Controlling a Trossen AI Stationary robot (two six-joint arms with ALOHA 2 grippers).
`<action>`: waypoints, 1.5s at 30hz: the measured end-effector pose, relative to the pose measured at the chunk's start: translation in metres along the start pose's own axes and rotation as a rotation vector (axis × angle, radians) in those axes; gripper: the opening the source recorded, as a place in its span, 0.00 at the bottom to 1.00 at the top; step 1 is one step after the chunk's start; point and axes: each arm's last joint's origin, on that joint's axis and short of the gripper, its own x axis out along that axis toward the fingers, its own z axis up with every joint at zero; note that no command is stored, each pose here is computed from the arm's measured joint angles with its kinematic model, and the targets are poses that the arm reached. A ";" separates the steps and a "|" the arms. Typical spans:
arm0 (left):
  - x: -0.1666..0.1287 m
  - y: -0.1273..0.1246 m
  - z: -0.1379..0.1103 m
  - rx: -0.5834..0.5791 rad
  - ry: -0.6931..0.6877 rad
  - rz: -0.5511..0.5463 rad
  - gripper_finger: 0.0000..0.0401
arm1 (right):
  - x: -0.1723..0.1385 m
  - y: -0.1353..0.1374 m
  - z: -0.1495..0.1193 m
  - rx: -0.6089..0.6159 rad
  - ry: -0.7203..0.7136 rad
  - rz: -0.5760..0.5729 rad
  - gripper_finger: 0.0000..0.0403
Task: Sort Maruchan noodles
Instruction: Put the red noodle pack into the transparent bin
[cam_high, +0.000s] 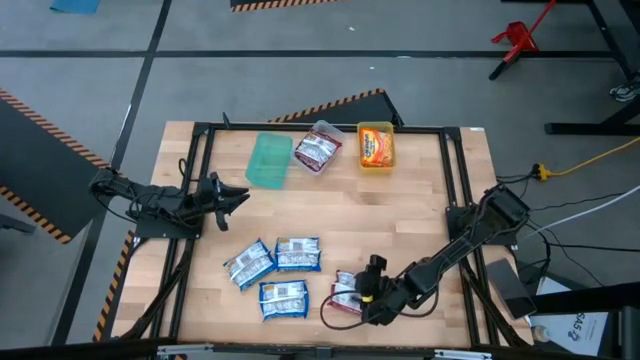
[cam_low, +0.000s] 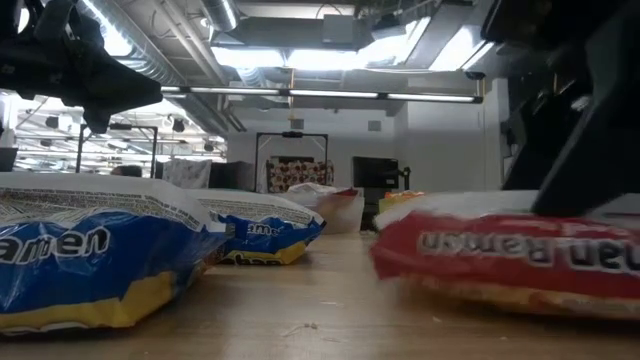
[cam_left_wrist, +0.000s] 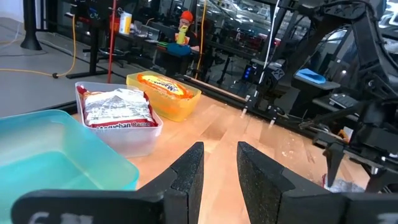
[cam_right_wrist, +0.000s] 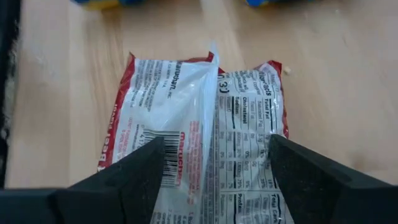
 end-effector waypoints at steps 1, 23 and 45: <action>0.000 0.000 0.000 0.000 0.000 0.000 0.22 | 0.003 0.001 -0.001 0.008 0.001 0.007 0.68; 0.000 0.000 0.000 -0.001 0.001 -0.001 0.22 | 0.008 -0.006 -0.008 -0.073 0.032 -0.104 0.01; 0.000 0.000 0.000 0.027 -0.002 0.007 0.22 | -0.045 -0.074 0.047 -0.032 -0.085 -0.441 0.07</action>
